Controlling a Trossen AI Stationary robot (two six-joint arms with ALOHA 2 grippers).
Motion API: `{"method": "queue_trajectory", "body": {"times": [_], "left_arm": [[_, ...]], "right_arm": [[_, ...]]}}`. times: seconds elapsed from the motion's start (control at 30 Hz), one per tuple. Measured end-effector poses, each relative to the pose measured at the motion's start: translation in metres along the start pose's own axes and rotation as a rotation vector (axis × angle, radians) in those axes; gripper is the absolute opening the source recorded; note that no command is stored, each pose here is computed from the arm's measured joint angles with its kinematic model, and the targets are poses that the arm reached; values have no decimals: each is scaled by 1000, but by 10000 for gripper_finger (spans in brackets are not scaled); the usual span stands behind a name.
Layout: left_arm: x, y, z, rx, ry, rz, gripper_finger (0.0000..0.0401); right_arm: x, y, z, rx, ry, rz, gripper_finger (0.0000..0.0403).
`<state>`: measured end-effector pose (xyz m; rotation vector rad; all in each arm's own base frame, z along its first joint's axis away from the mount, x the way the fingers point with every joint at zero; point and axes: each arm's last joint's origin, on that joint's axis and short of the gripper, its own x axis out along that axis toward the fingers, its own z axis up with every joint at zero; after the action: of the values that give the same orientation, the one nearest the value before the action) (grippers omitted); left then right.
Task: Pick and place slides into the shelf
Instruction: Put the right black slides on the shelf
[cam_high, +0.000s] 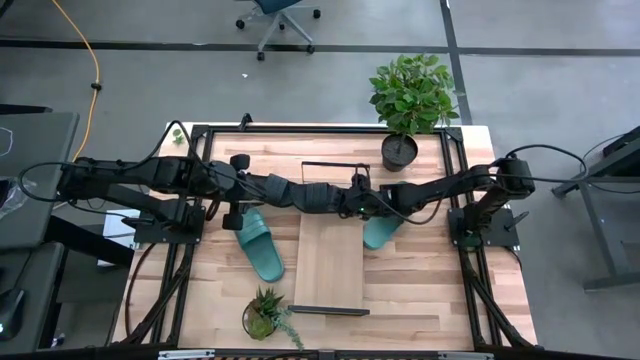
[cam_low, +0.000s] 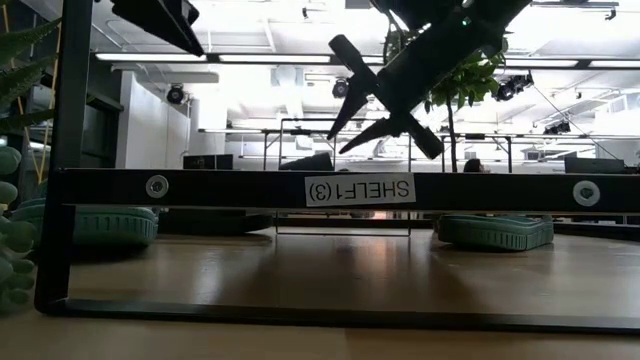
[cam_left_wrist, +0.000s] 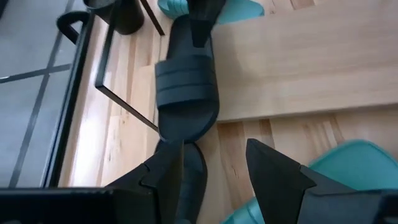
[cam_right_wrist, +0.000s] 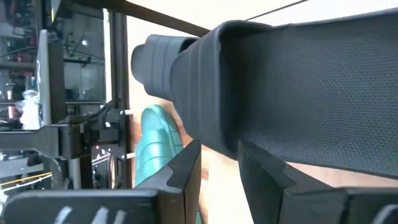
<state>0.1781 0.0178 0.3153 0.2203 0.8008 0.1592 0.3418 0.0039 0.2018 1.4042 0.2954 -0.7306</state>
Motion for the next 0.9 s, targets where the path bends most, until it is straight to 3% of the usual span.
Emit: {"method": "queue_trajectory", "body": {"times": [0.9], "left_arm": [[0,0,-2,53,19,-7,163]], "right_arm": [[13,0,14,27,-6,13,97]]}}
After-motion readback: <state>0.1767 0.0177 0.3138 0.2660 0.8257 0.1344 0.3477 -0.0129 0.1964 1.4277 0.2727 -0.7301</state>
